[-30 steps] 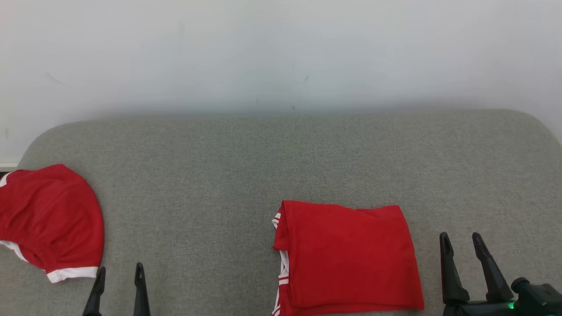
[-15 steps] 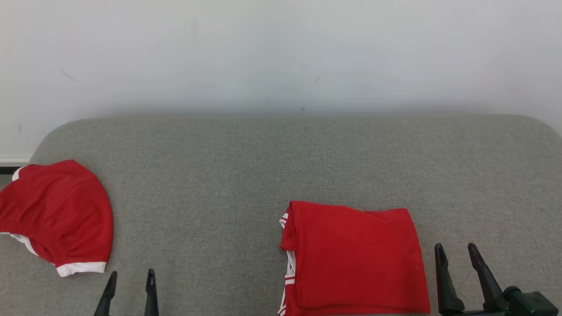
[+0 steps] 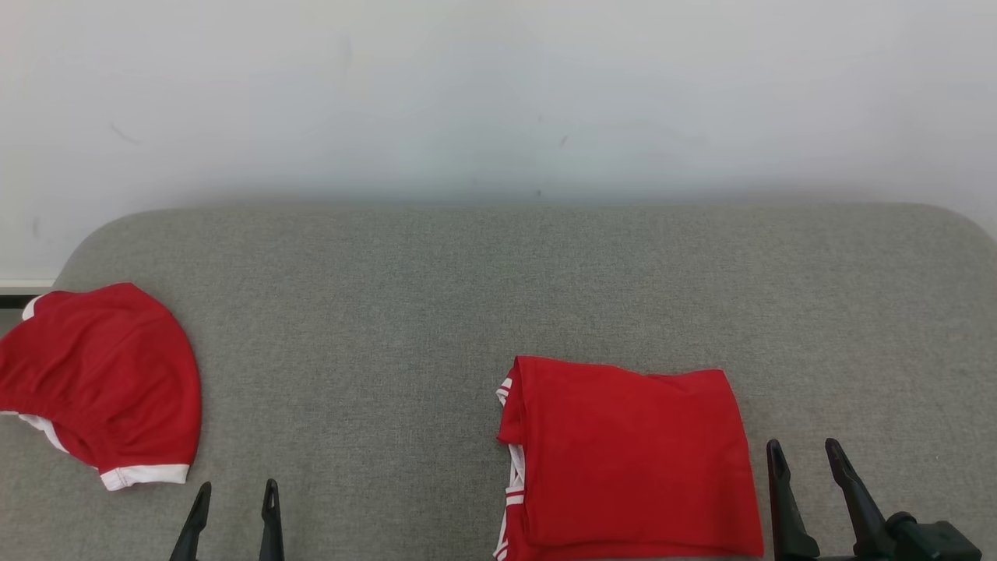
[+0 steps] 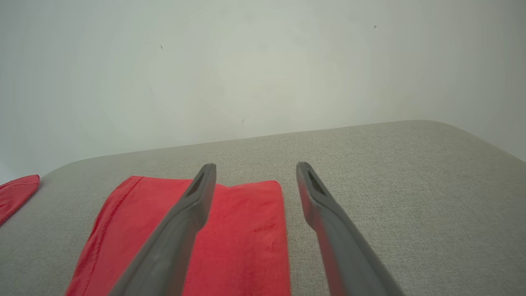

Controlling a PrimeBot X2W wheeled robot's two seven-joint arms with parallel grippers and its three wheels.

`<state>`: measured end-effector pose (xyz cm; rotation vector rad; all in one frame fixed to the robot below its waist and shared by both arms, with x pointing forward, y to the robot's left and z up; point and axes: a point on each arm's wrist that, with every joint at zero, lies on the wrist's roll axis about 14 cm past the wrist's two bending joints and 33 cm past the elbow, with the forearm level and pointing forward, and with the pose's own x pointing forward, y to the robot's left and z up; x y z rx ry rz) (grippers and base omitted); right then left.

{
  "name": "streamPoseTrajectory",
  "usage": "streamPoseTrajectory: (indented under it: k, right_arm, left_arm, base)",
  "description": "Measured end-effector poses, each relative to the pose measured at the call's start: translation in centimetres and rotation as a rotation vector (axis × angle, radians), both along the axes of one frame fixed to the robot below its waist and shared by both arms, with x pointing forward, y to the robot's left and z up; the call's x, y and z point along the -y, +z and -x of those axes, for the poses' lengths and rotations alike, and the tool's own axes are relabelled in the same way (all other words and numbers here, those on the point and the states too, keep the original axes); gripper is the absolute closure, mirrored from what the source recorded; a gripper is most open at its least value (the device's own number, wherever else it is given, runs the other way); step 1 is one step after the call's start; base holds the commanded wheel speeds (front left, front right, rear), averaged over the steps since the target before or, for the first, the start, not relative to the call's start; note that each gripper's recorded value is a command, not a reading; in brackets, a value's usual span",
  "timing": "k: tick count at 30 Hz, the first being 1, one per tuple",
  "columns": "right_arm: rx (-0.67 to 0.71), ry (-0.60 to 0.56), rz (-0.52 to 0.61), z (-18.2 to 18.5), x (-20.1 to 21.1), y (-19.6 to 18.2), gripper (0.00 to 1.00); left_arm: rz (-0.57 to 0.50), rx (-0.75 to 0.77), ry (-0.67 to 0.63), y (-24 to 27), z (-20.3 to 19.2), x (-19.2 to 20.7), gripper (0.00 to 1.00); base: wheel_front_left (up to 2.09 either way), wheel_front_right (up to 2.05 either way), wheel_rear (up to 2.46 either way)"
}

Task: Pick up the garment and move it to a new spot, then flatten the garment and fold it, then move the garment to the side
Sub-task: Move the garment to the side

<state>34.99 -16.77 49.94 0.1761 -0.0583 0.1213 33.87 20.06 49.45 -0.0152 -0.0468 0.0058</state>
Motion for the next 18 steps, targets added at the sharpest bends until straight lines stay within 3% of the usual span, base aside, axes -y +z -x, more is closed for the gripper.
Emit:
streamPoseTrajectory:
  k: [18]
  right_arm:
    - [-0.020, 0.021, 0.013, -0.12, -0.69, -0.52, 0.00]
  left_arm:
    - [-0.003, -0.005, 0.011, -0.16, 0.09, -0.24, 0.00]
  base:
    - [0.00, 0.00, 0.00]
